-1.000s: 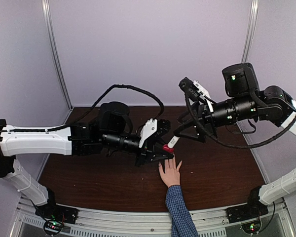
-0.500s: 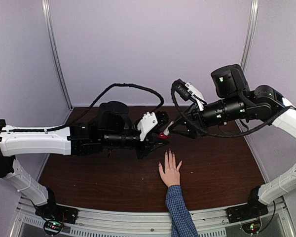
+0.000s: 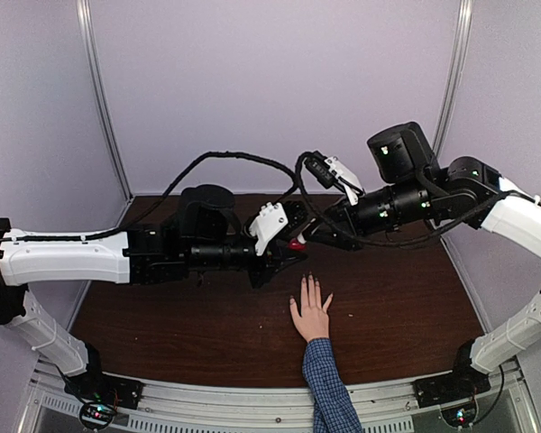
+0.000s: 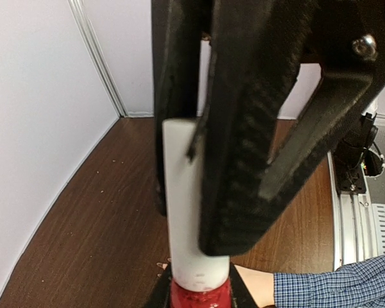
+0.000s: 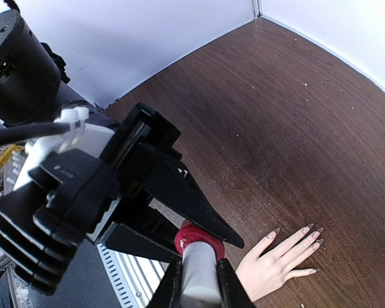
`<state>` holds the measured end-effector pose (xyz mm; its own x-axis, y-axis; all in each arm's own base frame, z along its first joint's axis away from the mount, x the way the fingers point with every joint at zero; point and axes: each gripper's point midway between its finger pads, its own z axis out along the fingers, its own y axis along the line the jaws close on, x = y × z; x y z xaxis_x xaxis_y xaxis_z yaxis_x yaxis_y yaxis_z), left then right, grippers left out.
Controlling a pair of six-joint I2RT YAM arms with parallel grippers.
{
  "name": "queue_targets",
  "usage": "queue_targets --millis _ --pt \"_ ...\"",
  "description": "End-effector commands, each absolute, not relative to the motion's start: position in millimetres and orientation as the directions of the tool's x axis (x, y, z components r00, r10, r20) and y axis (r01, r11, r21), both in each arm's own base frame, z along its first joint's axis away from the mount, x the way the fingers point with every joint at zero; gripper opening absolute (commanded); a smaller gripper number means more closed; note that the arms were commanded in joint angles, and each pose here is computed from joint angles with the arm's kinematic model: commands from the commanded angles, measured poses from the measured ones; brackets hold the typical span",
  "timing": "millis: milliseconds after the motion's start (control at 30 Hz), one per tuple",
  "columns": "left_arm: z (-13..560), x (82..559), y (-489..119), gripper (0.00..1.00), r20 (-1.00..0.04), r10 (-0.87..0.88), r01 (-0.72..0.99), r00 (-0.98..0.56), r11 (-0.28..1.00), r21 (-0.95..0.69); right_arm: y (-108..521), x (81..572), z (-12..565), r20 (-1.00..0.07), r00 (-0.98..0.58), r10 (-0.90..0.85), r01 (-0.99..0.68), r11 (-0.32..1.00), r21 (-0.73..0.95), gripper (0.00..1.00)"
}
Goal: Paint the nails
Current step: Unscrew the nail polish bottle cap from the nail polish bottle.
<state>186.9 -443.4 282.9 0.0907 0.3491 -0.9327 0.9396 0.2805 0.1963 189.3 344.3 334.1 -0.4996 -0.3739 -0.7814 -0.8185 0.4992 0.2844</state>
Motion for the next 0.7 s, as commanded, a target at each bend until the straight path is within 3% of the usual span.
queue_targets --millis 0,167,400,667 --pt "299 185 -447 0.0 -0.95 0.29 0.941 0.116 0.274 0.198 348 188 347 -0.813 -0.457 -0.361 -0.846 0.458 0.272 0.11" --pt "297 153 -457 0.0 -0.96 0.264 0.99 0.095 0.077 0.119 347 178 356 -0.841 -0.395 -0.37 -0.887 0.392 0.245 0.0" --pt "296 104 -454 0.0 -0.965 0.247 0.978 0.086 -0.206 0.035 340 155 366 -0.87 -0.268 -0.413 -0.951 0.261 0.168 0.0" --pt "303 73 -450 0.0 -0.972 0.225 0.916 0.063 -0.399 -0.033 332 131 371 -0.879 -0.156 -0.45 -0.986 0.126 0.11 0.0"
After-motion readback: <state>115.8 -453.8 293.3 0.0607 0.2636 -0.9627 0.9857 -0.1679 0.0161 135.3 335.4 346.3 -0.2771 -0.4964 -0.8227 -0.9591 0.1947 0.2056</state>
